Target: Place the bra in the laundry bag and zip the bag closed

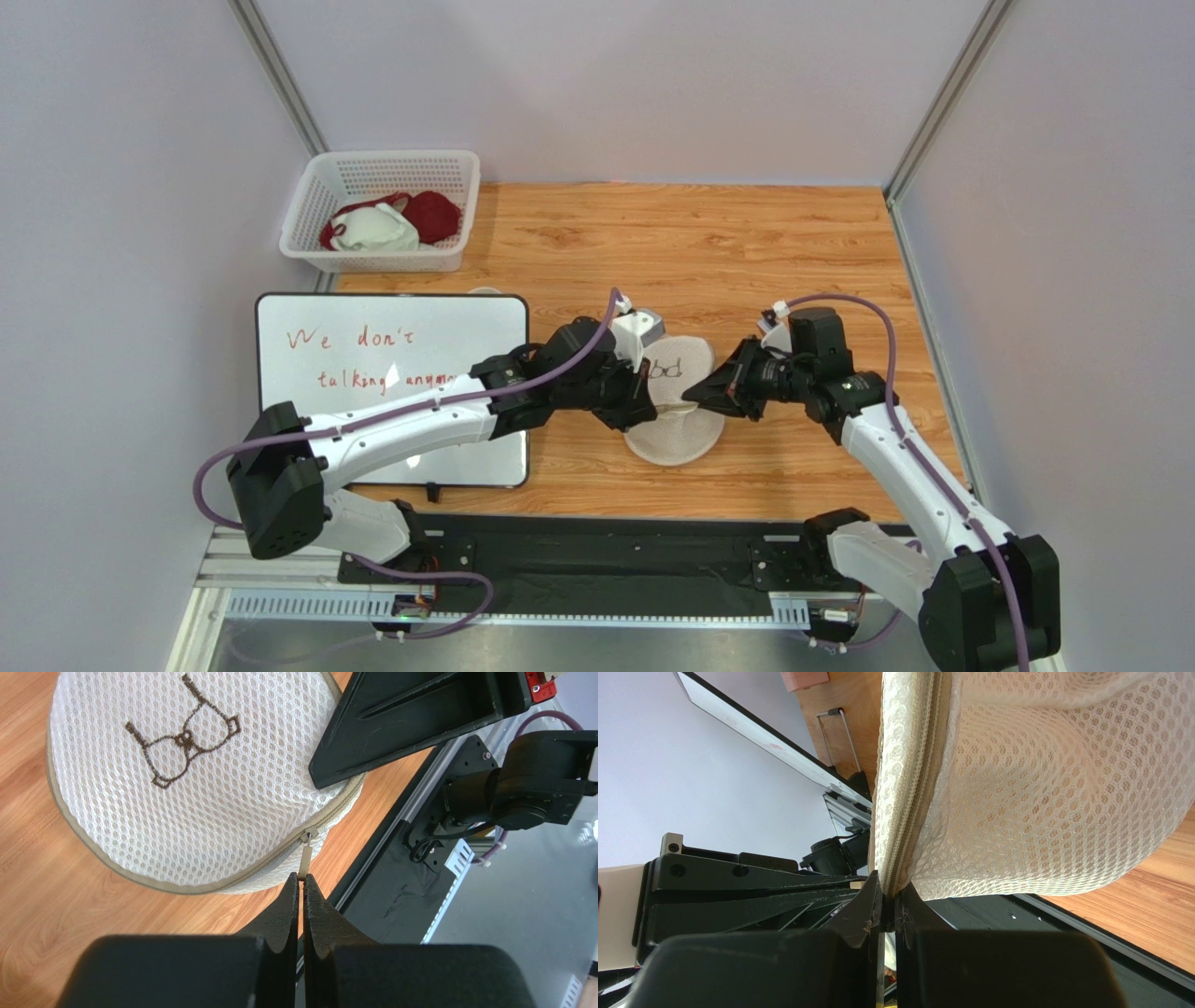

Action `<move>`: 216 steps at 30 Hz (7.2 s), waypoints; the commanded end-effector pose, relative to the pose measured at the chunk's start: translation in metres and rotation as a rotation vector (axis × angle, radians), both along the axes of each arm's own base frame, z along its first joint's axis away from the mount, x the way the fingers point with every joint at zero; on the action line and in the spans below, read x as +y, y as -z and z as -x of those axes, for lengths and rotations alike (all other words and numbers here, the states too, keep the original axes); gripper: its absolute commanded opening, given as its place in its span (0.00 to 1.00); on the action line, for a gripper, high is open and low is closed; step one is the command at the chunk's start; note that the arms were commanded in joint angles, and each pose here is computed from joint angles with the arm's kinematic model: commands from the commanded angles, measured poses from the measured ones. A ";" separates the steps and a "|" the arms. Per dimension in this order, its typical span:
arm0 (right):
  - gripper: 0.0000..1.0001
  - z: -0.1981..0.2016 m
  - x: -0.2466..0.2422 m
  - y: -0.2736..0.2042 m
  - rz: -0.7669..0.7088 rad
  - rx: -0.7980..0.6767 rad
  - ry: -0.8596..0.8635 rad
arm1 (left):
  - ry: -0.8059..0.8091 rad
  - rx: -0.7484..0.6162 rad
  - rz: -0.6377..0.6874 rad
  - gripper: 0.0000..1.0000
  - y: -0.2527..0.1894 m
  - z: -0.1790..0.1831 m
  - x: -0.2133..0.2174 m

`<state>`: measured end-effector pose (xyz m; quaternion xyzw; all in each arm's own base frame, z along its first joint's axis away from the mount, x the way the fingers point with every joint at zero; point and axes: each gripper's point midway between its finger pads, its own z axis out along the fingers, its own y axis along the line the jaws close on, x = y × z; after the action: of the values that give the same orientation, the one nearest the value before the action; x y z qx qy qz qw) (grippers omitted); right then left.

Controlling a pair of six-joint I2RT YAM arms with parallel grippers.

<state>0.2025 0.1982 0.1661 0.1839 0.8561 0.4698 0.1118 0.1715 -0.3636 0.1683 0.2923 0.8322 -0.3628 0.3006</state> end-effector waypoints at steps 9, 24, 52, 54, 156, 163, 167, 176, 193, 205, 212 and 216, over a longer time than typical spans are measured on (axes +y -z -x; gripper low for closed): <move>0.00 0.003 0.005 -0.024 -0.060 -0.046 -0.028 | 0.070 0.004 0.095 0.13 -0.014 0.000 -0.022; 0.00 0.003 0.005 -0.023 -0.060 -0.047 -0.025 | 0.098 0.012 0.116 0.28 -0.023 0.000 -0.035; 0.00 -0.034 -0.005 -0.001 0.177 -0.130 -0.112 | 0.112 0.055 -0.009 0.00 0.007 0.013 -0.009; 0.01 -0.042 -0.004 -0.004 0.201 -0.155 -0.122 | 0.119 0.065 0.026 0.00 0.001 0.016 -0.013; 0.03 -0.031 0.028 -0.021 0.087 -0.207 -0.249 | 0.074 0.132 0.193 0.00 -0.021 0.021 0.007; 0.71 -0.035 0.021 -0.014 0.247 -0.177 -0.215 | 0.083 0.109 0.255 0.00 -0.046 0.012 -0.009; 0.79 -0.022 -0.001 -0.016 0.328 -0.199 -0.148 | 0.081 0.108 0.251 0.00 -0.047 0.011 -0.009; 0.68 0.015 0.023 -0.020 0.133 -0.194 -0.074 | 0.127 0.135 0.251 0.00 -0.041 0.018 -0.013; 0.00 -0.006 0.007 -0.016 0.133 -0.184 -0.057 | 0.001 0.062 0.014 0.00 0.001 0.023 0.059; 0.17 -0.025 0.033 -0.036 0.052 -0.199 -0.188 | 0.083 0.096 0.149 0.00 -0.029 0.024 0.024; 0.74 -0.013 0.023 -0.030 0.171 -0.186 -0.188 | 0.051 0.118 0.194 0.00 -0.037 0.009 0.003; 0.75 0.013 0.014 -0.026 0.177 -0.183 -0.167 | 0.083 0.117 0.229 0.00 -0.047 0.010 -0.006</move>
<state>0.2131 0.2221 0.1890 0.0596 0.8913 0.4227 0.1525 0.1541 -0.3498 0.1751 0.2655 0.8256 -0.4365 0.2396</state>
